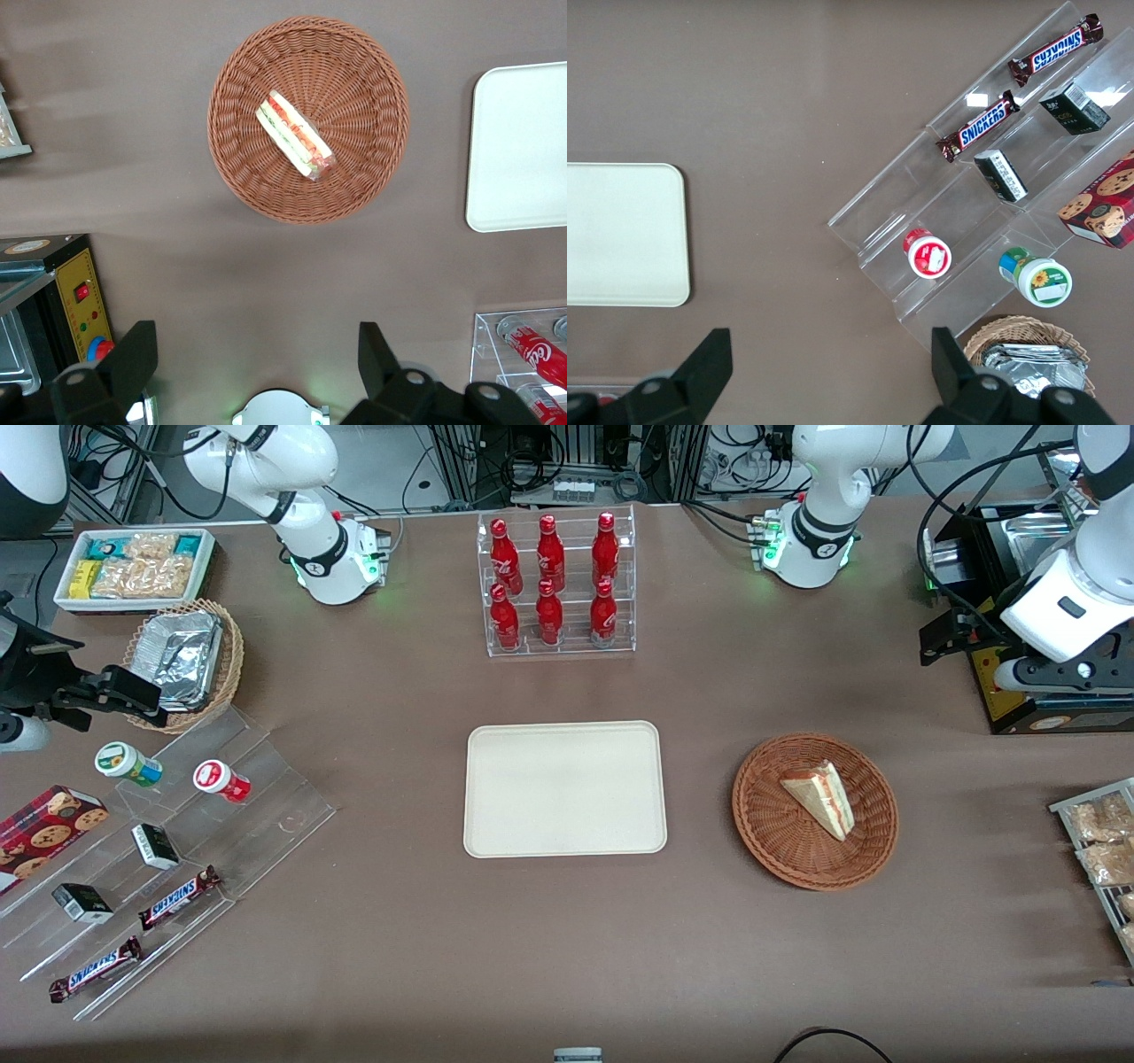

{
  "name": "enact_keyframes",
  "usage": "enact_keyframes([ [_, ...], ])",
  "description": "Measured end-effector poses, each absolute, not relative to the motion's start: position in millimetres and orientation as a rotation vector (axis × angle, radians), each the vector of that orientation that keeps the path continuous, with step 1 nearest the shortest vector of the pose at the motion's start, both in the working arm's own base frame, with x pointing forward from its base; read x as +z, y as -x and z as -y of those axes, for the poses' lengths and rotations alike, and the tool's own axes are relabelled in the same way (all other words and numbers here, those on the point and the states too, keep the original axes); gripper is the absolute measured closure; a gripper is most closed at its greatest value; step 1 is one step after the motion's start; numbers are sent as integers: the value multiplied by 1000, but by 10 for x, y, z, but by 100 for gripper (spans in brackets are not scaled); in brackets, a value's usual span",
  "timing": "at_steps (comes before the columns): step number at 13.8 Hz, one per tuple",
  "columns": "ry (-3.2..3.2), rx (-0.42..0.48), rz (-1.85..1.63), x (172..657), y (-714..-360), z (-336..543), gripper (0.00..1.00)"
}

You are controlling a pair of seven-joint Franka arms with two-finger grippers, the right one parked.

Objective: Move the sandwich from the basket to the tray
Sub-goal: 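Move the left gripper over the wrapped sandwich in the wicker basket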

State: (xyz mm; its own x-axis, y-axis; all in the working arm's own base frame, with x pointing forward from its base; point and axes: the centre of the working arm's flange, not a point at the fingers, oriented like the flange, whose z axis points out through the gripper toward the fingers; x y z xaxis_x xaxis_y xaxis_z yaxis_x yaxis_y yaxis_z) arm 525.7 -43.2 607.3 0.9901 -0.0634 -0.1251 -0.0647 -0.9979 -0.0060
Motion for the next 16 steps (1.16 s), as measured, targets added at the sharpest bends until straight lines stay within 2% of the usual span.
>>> enact_keyframes([
  [5,3126,171,-105,6017,-5290,433,0],
  [9,3127,202,-46,5452,-5355,305,0],
  [12,3133,174,50,5046,-5388,136,0],
  [16,3130,122,176,4740,-5386,141,0],
])
